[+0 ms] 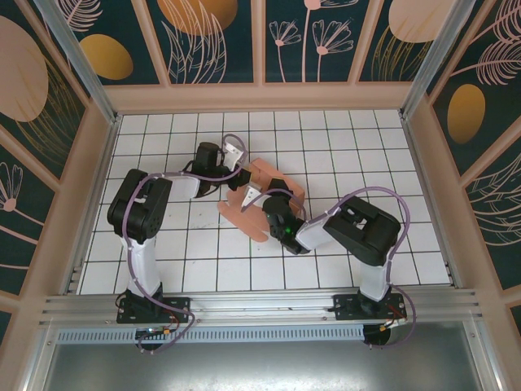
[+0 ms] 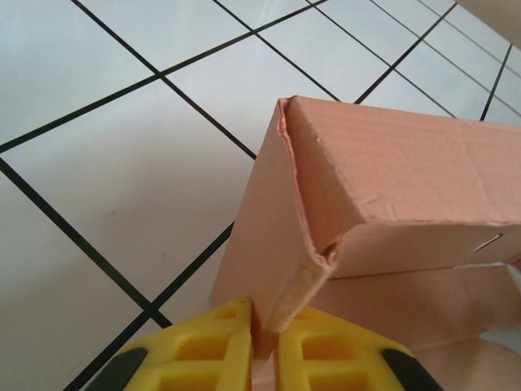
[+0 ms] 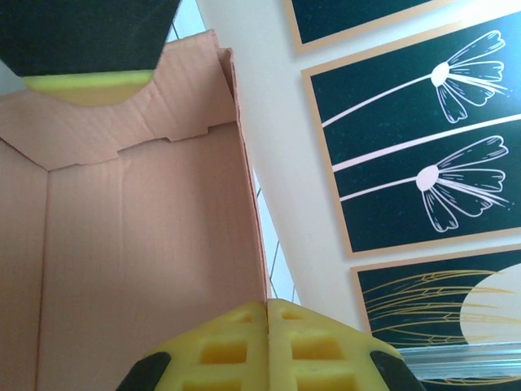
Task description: Fold the paper box
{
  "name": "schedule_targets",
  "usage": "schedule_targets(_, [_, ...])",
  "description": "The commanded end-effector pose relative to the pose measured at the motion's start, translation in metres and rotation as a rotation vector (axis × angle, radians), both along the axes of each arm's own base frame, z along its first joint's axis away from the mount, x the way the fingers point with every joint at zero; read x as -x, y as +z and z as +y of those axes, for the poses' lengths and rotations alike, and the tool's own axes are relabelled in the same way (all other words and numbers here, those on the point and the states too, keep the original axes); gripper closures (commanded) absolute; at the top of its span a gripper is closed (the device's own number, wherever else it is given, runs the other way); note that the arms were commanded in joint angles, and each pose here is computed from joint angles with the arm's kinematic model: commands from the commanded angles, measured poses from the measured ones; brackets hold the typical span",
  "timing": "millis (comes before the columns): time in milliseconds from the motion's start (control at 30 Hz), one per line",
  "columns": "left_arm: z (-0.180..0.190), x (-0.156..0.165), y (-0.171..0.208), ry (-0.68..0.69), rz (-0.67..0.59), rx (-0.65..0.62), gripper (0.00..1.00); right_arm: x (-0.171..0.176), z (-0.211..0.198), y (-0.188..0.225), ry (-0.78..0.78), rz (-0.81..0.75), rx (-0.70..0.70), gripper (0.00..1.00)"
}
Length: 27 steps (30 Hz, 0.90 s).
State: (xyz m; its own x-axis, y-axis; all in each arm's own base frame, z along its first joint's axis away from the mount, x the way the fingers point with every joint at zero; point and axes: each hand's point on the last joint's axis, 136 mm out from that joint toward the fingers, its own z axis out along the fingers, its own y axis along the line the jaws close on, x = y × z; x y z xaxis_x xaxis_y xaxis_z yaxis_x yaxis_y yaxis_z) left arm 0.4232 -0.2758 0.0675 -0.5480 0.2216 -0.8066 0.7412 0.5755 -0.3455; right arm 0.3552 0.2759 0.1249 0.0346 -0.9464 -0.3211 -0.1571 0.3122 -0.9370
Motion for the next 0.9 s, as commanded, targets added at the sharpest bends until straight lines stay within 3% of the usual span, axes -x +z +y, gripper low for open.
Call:
schedule_targets(0, [-0.006, 0.010, 0.013, -0.046, -0.060, 0.005, 0.90, 0.001, 0.017, 0.021, 0.047, 0.014, -0.137, 0.98])
schedule_targets(67, [-0.005, 0.009, 0.013, -0.039, -0.073, -0.003, 0.92, 0.002, 0.019, 0.020, 0.060, 0.051, -0.174, 0.91])
schedule_targets(233, [-0.001, 0.008, 0.010, -0.026, -0.089, -0.026, 0.91, 0.009, 0.026, 0.025, 0.103, 0.152, -0.294, 0.57])
schedule_targets(367, [0.001, 0.007, 0.012, -0.012, -0.107, -0.029, 0.90, 0.020, 0.036, 0.036, 0.175, 0.279, -0.442, 0.43])
schedule_targets(533, [0.006, 0.007, 0.018, 0.025, -0.167, -0.020, 0.88, 0.041, 0.042, 0.063, 0.313, 0.445, -0.725, 0.36])
schedule_targets(700, [0.009, 0.010, 0.027, 0.042, -0.218, 0.003, 0.89, 0.040, 0.014, 0.106, 0.366, 0.520, -1.085, 0.36])
schedule_targets(867, [0.010, 0.018, 0.032, 0.047, -0.247, 0.014, 0.89, 0.008, -0.022, 0.119, 0.215, 0.609, -1.345, 0.36])
